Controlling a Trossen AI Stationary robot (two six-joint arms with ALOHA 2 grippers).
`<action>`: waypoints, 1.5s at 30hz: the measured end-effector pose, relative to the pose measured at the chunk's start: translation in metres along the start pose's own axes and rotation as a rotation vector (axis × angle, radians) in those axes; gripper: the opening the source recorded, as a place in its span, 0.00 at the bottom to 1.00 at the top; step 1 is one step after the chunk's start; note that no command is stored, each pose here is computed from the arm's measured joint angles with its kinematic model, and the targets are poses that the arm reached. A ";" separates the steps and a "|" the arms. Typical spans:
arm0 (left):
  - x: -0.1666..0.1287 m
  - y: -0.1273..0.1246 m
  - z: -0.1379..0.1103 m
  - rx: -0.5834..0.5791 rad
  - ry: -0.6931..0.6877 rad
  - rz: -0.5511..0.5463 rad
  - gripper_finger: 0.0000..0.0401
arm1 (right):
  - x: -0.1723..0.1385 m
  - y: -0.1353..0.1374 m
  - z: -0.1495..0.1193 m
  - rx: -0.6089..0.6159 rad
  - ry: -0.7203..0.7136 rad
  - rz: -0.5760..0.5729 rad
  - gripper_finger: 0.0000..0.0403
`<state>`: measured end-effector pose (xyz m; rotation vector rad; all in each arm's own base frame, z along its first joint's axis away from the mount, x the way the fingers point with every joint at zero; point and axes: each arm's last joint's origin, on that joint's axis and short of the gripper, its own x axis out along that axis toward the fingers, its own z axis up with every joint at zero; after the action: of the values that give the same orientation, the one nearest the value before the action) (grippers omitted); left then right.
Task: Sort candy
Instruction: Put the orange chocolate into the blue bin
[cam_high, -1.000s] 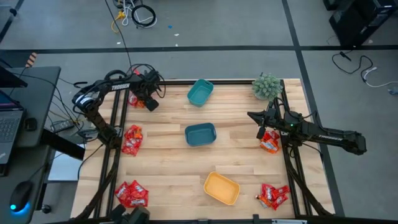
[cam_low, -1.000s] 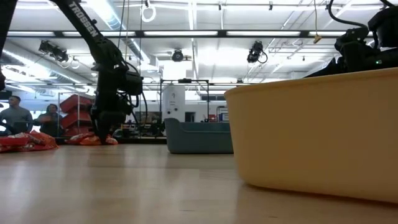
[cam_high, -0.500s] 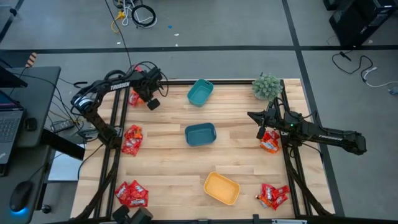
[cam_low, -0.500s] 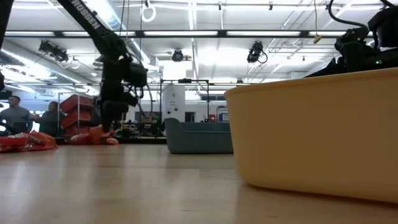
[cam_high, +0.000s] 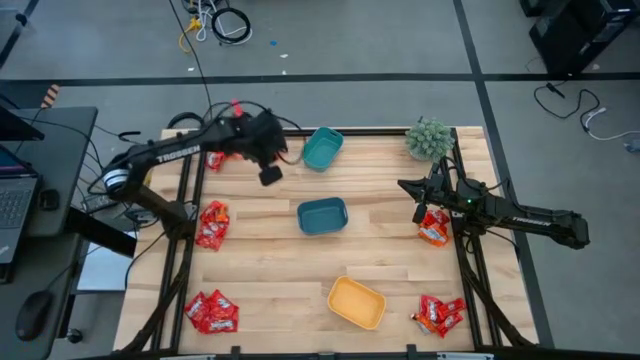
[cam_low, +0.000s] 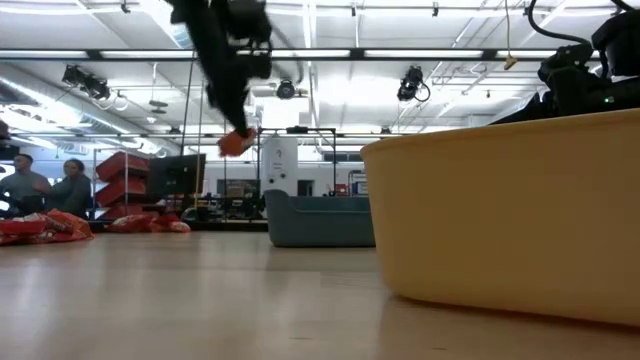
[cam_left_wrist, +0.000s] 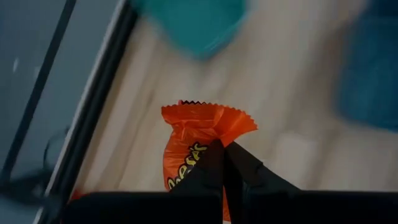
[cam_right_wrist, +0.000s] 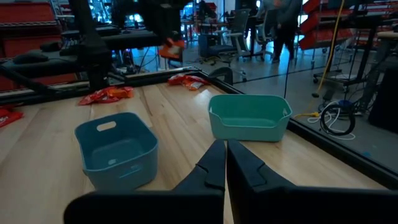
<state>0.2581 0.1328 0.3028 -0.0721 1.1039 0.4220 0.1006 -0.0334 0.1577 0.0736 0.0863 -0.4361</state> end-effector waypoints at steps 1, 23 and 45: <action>-0.004 -0.011 0.004 0.029 -0.024 -0.017 0.00 | 0.000 0.000 0.000 0.000 0.000 0.000 0.01; 0.061 -0.120 0.041 0.270 -0.164 -0.342 0.00 | 0.000 0.000 0.000 0.000 0.000 0.000 0.01; 0.095 -0.143 0.030 0.346 -0.029 -0.475 0.07 | 0.000 0.001 0.009 0.014 -0.087 0.006 0.01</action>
<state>0.3718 0.0374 0.2118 -0.0207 1.0767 -0.1934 0.1011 -0.0335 0.1662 0.0685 -0.0029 -0.4331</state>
